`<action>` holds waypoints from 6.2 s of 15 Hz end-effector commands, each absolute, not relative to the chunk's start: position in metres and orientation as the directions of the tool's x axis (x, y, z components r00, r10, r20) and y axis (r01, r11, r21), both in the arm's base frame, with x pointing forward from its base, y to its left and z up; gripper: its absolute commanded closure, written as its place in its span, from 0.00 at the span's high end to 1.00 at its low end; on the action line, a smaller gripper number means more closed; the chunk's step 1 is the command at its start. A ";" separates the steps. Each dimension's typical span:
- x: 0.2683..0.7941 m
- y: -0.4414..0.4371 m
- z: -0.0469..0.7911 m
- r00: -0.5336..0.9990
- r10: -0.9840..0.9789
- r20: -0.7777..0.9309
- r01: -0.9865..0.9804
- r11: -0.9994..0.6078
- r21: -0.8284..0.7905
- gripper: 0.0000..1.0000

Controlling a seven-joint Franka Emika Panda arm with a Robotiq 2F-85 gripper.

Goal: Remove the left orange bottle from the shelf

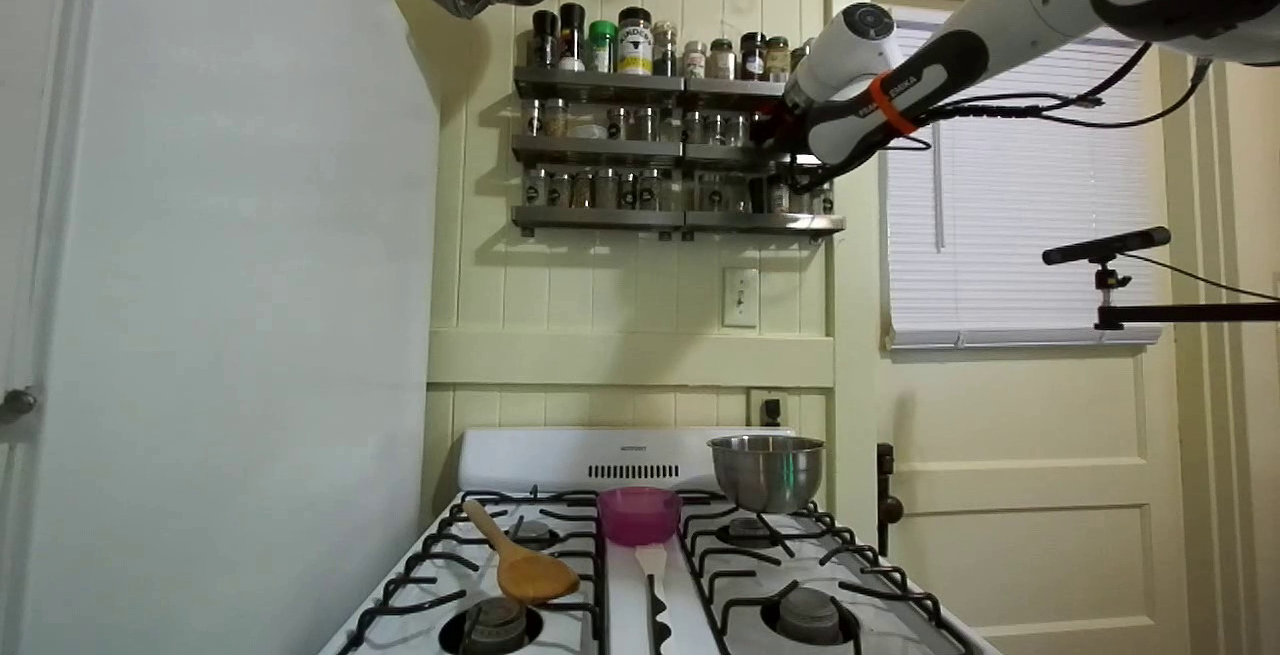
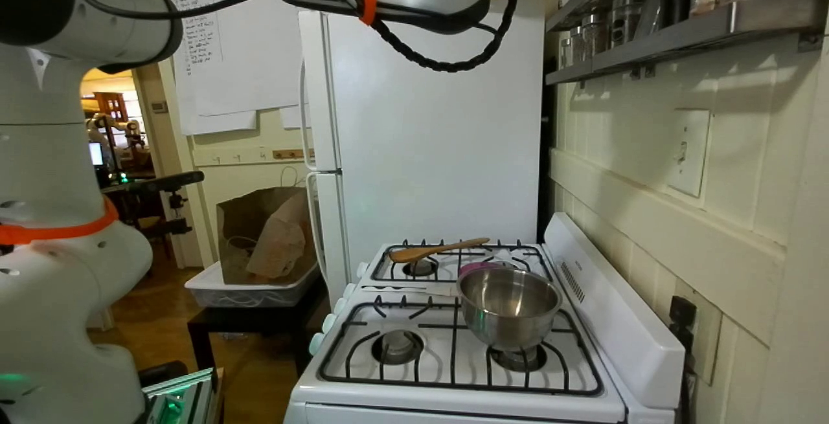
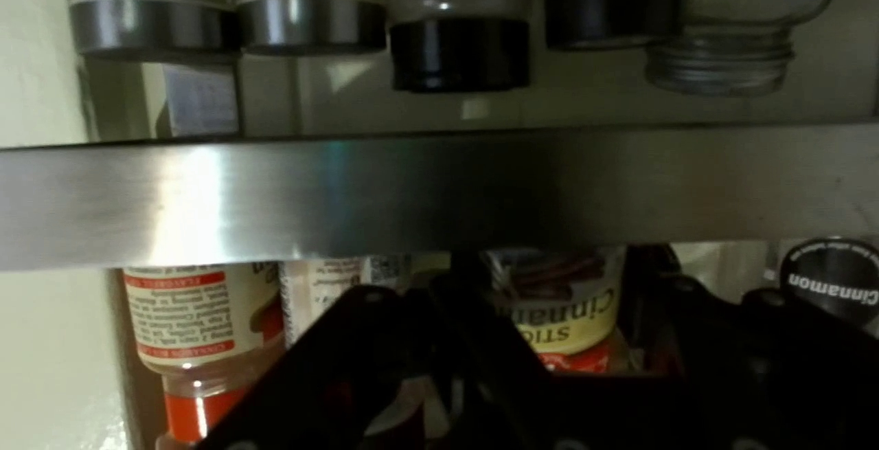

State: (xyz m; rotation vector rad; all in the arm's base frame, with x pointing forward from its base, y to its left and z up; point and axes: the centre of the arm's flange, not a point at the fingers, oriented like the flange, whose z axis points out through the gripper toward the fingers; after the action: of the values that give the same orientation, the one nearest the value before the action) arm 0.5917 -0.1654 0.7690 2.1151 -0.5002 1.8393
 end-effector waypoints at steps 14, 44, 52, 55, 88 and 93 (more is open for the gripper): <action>0.556 -0.150 0.761 0.248 0.291 0.924 -0.379 -0.848 0.369 0.23; 0.529 -0.170 0.748 0.332 0.567 0.754 -0.245 -0.720 0.649 0.23; 0.527 -0.175 0.747 0.332 0.622 0.709 -0.209 -0.685 0.698 0.23; 0.525 -0.178 0.747 0.327 0.667 0.670 -0.185 -0.650 0.737 0.23; 0.413 -0.093 0.764 -0.082 0.171 0.982 0.085 -0.980 0.178 0.23; 0.408 -0.076 0.752 -0.079 -0.011 0.997 0.268 -0.963 0.011 0.23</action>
State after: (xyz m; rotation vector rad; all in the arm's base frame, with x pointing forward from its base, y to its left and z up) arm 0.4227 -0.0692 0.7432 2.1305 0.2962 2.3519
